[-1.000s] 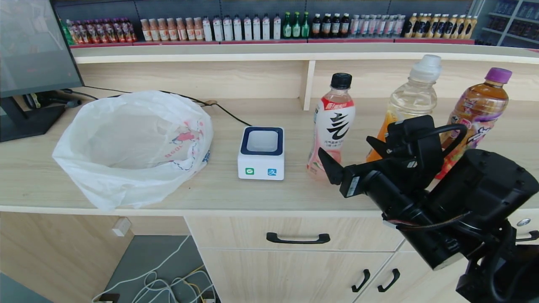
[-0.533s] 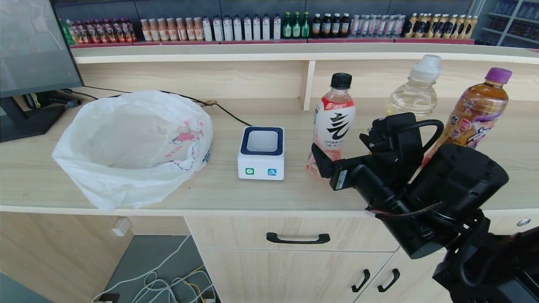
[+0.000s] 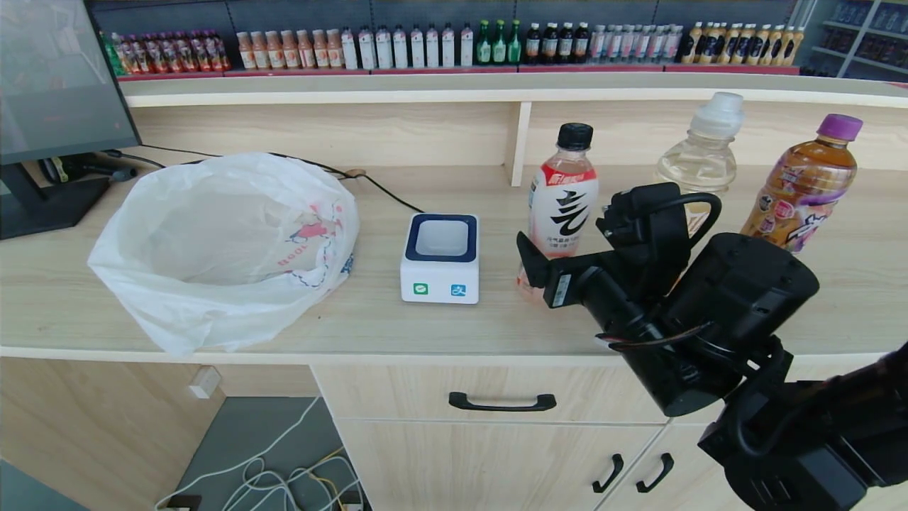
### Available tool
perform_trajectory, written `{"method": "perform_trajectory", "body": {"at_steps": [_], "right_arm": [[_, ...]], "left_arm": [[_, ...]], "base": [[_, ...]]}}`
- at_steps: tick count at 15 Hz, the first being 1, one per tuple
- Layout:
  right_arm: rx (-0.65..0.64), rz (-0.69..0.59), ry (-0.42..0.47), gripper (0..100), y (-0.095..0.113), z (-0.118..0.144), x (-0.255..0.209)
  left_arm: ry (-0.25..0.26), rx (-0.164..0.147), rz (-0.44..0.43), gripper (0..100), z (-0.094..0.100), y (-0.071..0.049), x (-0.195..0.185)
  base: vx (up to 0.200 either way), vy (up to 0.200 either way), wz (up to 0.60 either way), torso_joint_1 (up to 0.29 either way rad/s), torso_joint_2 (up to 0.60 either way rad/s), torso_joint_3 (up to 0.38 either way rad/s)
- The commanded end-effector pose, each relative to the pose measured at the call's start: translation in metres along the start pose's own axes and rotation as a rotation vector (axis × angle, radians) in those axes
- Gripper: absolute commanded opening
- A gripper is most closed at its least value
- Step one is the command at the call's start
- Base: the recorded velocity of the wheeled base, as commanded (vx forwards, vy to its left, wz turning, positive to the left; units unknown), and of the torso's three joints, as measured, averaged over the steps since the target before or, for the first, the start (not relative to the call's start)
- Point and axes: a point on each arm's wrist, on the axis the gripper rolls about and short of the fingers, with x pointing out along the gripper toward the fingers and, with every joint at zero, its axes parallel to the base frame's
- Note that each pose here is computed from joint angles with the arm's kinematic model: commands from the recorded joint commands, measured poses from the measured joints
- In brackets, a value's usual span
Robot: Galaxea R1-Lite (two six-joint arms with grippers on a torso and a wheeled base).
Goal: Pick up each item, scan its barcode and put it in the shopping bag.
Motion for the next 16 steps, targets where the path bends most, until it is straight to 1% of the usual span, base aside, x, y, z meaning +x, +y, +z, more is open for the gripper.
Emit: {"method": "perform_trajectory", "body": {"at_steps": [1, 16], "right_arm": [[0.001, -0.001, -0.006, 100, 0.002, -0.001, 0.004], [0.001, -0.009, -0.015, 100, 0.013, -0.011, 0.021]], "left_arm": [[0.000, 0.001, 0.000, 100, 0.000, 0.000, 0.000], [-0.001, 0.000, 0.000, 100, 0.000, 0.000, 0.000]], "base": [[0.000, 0.000, 0.00, 0.000, 0.00, 0.000], [0.000, 0.000, 0.00, 0.000, 0.00, 0.000]]}}
